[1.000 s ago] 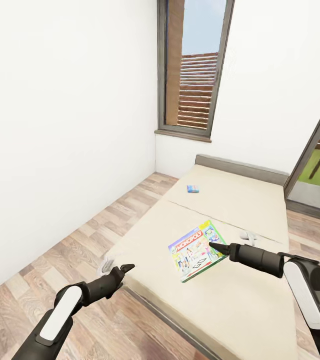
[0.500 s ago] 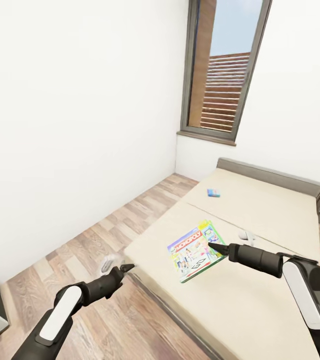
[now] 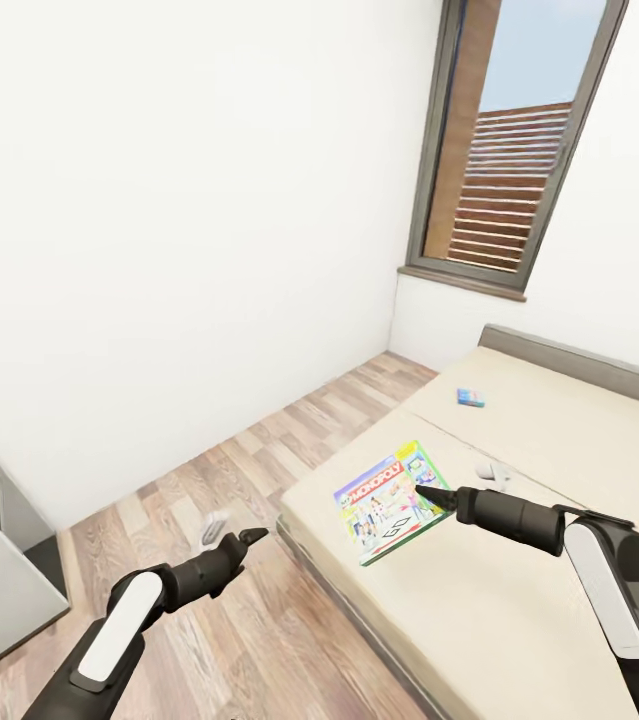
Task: Put all the toys in the child's room - the three board games (two on the bed and one on the table), the two jigsaw puzzles on the table, and the tennis ball on the table - inside the toy box on the table in the child's room.
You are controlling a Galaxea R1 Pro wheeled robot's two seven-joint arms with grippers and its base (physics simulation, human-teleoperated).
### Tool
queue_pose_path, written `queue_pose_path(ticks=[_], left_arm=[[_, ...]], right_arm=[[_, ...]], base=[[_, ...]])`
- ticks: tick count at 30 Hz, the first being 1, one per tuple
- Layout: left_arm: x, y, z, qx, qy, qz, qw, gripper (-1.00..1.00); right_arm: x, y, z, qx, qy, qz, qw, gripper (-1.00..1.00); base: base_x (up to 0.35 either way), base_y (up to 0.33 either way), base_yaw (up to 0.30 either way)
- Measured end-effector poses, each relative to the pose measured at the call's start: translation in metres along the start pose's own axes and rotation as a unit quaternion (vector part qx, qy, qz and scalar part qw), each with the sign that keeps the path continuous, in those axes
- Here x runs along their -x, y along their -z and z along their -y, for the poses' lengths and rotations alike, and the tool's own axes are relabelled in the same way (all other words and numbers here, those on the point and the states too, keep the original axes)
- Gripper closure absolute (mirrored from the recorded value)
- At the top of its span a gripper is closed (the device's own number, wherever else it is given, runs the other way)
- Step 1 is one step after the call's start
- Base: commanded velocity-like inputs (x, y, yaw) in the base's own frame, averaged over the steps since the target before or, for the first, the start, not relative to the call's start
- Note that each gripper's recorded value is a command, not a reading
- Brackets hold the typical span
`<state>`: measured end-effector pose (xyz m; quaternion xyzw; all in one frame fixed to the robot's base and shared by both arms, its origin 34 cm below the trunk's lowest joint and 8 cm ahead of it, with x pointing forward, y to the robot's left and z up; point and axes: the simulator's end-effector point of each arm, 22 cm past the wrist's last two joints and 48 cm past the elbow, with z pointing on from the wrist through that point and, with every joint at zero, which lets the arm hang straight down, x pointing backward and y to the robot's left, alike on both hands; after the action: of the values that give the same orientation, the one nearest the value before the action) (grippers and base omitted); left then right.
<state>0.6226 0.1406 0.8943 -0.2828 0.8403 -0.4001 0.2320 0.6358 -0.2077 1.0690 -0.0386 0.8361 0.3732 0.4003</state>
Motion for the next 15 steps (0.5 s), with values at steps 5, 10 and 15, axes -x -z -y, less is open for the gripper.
queue_pose_path(ticks=[5, 10, 15], left_arm=[[0.0008, 0.0009, -0.0001, 0.0, -0.001, 0.001, 1.0, -1.0], [0.0006, 0.0014, 0.0001, 0.0, -0.001, 0.001, 1.0, -1.0], [-0.0003, 0.0014, 0.001, -0.001, -0.001, 0.001, 1.0, -1.0]], right_arm=[[-0.0005, -0.0006, -0.0014, 0.001, 0.002, -0.001, 1.0, 1.0], [-0.0048, -0.0041, -0.0061, 0.004, 0.006, -0.008, 0.9999, 1.0], [-0.0087, -0.0071, -0.0099, 0.007, 0.011, -0.014, 0.9998, 1.0]], base=[[0.0, 0.0, 0.285], [0.0, 0.0, 0.285], [0.0, 0.0, 0.286]])
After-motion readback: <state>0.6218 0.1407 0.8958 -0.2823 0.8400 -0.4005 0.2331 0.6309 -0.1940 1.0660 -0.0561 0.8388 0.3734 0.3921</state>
